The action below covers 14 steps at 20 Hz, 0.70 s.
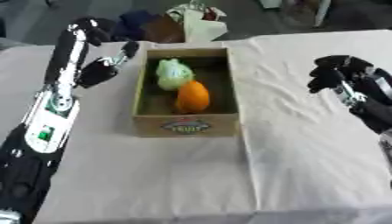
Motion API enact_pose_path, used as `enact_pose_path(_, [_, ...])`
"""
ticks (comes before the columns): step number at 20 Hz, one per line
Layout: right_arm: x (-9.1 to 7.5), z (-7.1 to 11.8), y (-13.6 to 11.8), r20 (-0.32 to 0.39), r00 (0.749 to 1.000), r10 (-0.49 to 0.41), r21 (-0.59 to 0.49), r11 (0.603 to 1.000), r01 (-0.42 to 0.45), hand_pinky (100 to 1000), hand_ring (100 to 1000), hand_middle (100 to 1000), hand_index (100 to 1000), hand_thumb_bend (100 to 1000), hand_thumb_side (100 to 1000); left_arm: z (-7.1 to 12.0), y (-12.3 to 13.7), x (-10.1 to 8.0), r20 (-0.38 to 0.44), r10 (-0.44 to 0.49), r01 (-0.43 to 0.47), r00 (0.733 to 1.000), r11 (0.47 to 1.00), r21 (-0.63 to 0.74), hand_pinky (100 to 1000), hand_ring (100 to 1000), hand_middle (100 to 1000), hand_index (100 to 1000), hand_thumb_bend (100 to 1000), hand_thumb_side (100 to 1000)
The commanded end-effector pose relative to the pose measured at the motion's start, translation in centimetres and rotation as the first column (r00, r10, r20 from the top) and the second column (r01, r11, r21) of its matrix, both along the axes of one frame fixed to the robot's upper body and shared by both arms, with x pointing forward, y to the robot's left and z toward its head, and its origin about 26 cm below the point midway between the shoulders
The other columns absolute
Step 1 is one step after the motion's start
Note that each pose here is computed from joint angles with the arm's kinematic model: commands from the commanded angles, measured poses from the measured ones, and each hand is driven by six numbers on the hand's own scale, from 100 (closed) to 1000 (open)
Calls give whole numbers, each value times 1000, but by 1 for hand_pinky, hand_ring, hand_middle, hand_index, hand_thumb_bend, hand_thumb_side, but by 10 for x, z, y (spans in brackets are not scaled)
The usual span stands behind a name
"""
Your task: Pick up objects on the table and place them in the box.
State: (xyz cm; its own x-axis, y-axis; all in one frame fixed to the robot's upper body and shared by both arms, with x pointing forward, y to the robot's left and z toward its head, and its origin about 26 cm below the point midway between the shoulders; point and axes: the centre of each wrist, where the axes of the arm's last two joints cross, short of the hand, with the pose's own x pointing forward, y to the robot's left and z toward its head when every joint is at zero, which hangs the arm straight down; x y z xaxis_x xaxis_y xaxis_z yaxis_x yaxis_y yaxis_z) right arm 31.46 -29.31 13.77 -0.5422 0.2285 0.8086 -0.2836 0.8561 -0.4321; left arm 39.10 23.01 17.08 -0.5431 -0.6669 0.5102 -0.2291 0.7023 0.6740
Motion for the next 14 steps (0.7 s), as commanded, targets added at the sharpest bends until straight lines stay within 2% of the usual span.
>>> enact_pose_path(1, [0,8,-3,26,1000,-8,-13,1000,8,595,612,623,786,100,521,29,4,-12,41,-16,17,999,1000,-26,624,625,636,766,605,781])
enact_pose_path(2, [0,9,-5,28,1000,-13,-13,1000,13,595,612,623,786,100,520,30,7,-15,30,-7,8,1000,999,-38,600,602,613,753,556,760])
enact_pose_path(7, [0,11,-7,38,999,-24,-15,1000,25,595,612,623,786,100,520,28,37,-41,33,94,-87,995,983,-164,590,593,603,743,535,742])
enact_pose_path(14, [0,11,-8,40,999,-28,-13,1000,29,595,613,624,787,100,518,5,62,-76,-20,173,-171,985,935,-309,572,576,587,731,470,704])
